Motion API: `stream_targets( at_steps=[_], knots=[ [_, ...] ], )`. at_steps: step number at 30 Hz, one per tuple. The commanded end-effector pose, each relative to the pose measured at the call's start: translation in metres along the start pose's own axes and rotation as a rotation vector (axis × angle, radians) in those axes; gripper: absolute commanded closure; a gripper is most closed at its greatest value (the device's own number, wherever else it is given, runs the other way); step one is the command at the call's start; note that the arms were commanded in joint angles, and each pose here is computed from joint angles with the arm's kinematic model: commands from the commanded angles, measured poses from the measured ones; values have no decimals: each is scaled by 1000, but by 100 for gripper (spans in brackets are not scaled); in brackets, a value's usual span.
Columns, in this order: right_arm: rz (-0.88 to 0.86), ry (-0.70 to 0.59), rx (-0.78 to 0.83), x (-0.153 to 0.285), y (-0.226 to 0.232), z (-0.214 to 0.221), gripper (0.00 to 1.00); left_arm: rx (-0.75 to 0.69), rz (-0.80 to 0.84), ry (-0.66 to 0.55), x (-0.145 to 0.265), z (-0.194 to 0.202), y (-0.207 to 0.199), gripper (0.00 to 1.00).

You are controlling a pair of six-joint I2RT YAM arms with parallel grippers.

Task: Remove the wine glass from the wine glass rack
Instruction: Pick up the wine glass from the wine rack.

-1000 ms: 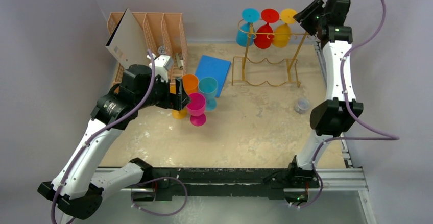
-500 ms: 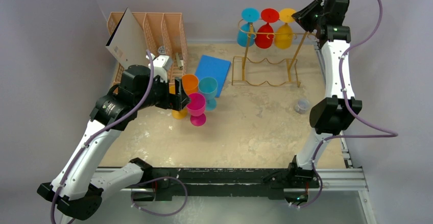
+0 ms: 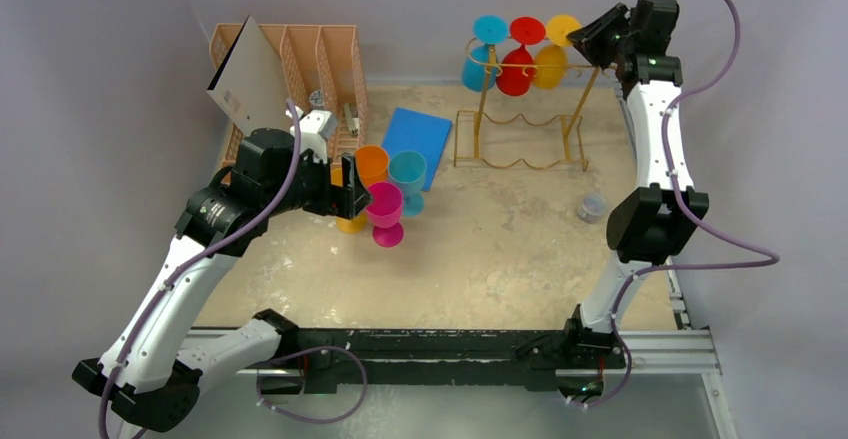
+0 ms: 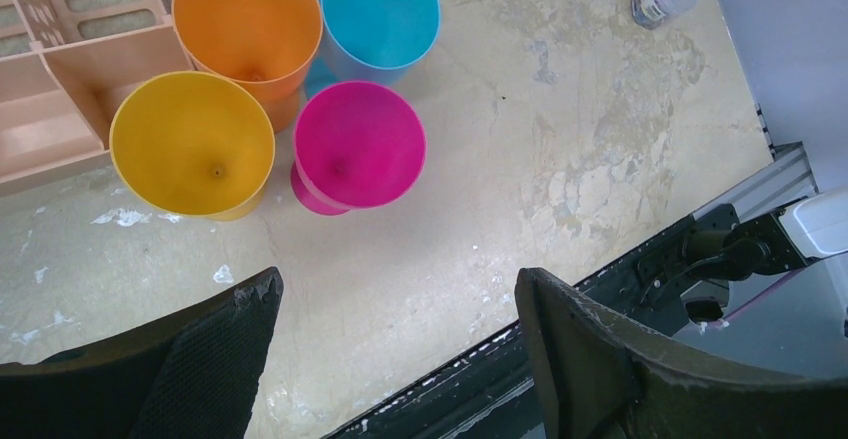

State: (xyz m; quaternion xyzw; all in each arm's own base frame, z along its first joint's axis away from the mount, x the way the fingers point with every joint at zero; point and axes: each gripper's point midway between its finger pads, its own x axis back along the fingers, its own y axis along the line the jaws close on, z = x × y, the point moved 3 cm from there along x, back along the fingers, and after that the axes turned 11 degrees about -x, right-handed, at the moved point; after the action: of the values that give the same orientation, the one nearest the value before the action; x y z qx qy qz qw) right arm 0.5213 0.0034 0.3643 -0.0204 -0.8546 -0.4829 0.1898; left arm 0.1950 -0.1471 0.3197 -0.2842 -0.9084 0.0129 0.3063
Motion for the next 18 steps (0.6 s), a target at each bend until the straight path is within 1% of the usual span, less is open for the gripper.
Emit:
stream_targets(
  at_steps=[1,4,8,13,15,16,18],
  knots=[
    [-65,-16,-12,13,16,-5,71,3,-5,-27,5,-4,1,15],
    [-71,-11,-25,11,16,-6,72,3,-5,-28,6,-5,1,15],
    [-76,-8,-37,10,15,-6,80,1,-4,-27,6,-4,0,15],
    [-80,-30,-34,17,18,-9,82,2,-5,-20,4,-3,1,15],
    [-92,-31,-32,18,20,-10,96,4,-7,-19,4,-3,1,15],
    [-99,-29,-35,19,21,-10,100,5,-8,-19,4,-3,1,15],
    [-113,-27,-59,20,23,-11,100,6,-11,-16,3,-3,2,15]
  ],
)
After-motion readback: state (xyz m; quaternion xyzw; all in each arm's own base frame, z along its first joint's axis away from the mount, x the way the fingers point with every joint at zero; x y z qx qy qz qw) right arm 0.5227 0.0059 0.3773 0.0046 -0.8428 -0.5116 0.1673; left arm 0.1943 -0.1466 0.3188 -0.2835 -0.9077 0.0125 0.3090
